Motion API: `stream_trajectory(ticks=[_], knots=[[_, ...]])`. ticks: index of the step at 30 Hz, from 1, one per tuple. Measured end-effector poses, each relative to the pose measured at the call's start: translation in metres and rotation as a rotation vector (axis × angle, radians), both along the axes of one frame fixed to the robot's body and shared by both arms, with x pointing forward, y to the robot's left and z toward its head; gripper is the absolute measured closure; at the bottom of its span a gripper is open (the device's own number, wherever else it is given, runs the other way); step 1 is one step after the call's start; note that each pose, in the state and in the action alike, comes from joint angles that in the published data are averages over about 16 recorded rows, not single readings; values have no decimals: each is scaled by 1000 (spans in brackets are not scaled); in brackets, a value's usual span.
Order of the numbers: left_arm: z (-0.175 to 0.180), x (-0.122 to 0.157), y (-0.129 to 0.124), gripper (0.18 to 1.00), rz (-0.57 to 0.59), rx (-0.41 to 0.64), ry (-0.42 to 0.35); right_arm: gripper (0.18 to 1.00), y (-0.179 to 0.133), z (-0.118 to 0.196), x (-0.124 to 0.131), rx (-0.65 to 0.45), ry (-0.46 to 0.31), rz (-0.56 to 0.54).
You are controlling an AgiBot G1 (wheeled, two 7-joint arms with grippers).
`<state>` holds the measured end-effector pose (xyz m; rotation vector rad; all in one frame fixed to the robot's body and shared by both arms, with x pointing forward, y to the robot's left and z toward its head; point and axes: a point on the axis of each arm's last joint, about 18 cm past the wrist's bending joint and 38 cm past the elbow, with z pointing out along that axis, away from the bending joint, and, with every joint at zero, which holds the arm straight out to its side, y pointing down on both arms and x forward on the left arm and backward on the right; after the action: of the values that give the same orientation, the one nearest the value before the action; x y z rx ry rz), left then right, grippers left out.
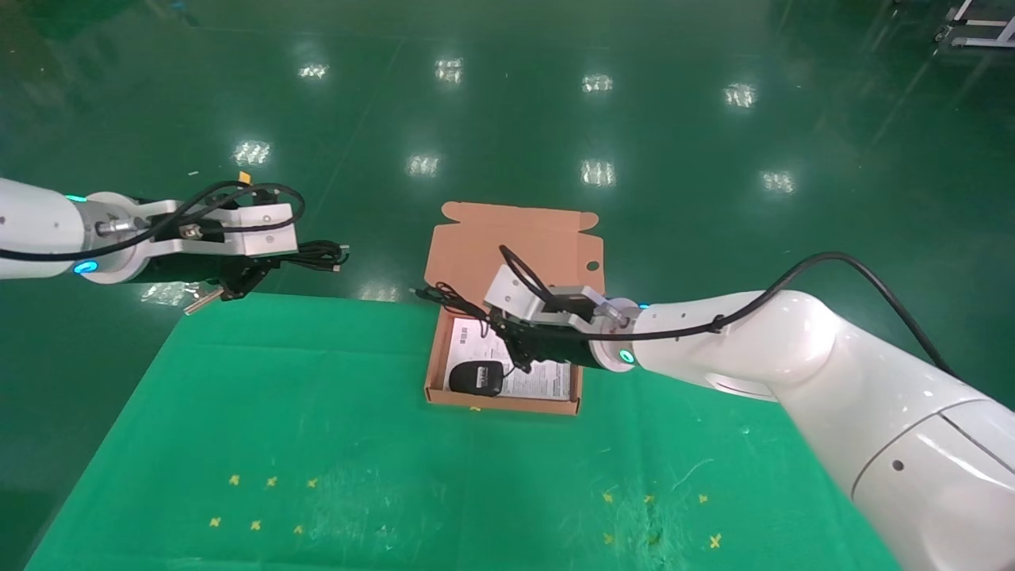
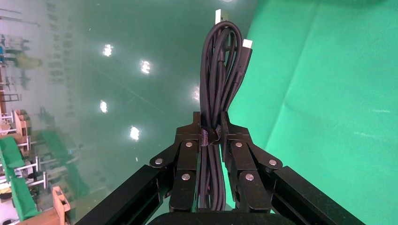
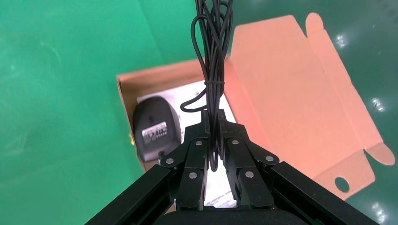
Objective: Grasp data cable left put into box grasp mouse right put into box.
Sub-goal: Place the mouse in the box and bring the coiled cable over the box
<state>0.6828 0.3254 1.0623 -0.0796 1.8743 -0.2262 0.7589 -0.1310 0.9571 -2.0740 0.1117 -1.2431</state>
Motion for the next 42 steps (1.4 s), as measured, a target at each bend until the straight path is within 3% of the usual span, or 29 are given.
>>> stream_trajectory(ticks=[10, 17, 29, 42], knots=[[-5, 3, -6, 932, -10, 5, 8, 966, -10, -4, 1, -8, 18, -19], [-19, 14, -25, 932, -52, 14, 25, 921, -19, 4, -1, -20, 1, -19], [-57, 46, -93, 932, -210, 27, 23, 729, -71, 27, -9, -48, -47, -61], [-101, 78, -157, 932, -323, 6, 8, 439, -124, 45, -32, -67, -67, -121]])
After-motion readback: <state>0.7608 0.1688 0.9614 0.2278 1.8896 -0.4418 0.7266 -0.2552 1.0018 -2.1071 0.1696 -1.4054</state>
